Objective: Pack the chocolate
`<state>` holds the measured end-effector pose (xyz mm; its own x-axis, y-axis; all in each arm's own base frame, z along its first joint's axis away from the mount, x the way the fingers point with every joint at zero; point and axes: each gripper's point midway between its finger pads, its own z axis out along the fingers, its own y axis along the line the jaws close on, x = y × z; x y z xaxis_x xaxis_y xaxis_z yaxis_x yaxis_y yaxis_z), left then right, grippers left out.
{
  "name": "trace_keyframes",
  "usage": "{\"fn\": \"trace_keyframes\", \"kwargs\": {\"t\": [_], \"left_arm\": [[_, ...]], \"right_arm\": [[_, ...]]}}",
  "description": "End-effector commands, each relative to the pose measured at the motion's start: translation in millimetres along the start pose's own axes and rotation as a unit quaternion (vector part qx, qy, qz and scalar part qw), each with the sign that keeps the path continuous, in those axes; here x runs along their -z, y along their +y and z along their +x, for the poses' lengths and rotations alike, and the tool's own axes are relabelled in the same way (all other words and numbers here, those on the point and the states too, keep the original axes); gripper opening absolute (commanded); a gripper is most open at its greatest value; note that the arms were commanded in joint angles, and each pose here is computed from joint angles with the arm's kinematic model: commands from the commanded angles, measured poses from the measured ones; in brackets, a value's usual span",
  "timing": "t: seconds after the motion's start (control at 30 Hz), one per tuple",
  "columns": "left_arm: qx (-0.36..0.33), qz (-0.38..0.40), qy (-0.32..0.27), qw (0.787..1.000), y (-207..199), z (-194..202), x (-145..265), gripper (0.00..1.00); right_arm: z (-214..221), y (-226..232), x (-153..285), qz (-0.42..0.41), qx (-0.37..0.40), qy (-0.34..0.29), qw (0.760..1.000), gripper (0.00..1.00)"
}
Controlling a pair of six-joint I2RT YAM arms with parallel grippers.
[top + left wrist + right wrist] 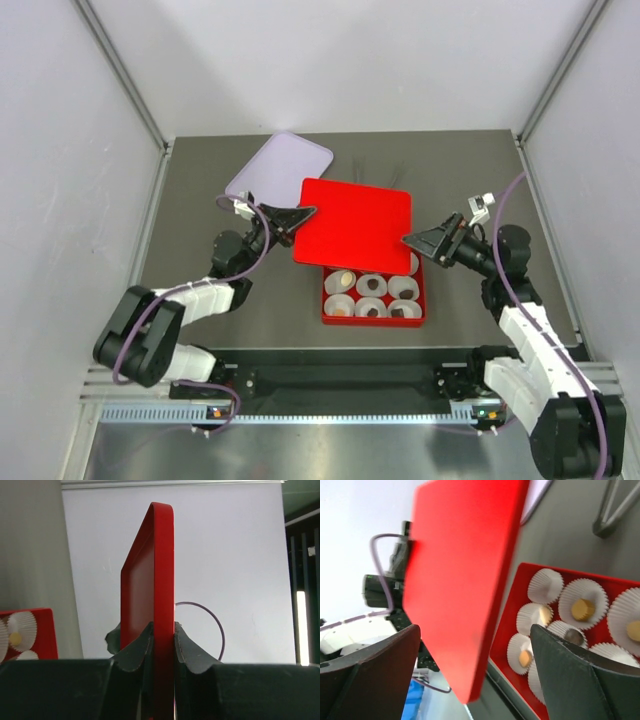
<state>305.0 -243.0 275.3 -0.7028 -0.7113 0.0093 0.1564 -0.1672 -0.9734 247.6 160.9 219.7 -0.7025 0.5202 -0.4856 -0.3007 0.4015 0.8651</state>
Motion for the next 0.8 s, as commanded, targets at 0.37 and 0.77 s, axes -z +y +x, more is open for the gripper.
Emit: {"fn": "trace_keyframes", "kwargs": {"t": [0.37,0.77], "left_arm": [[0.012,0.08,0.053,0.995,0,26,17,0.0],[-0.096,-0.067,0.12,0.986,62,54,32,0.33]], "right_arm": [[5,-11,-15,-0.003,0.049,-0.012,0.999,0.51],[26,-55,9,0.105,0.114,0.005,0.988,0.0]]}}
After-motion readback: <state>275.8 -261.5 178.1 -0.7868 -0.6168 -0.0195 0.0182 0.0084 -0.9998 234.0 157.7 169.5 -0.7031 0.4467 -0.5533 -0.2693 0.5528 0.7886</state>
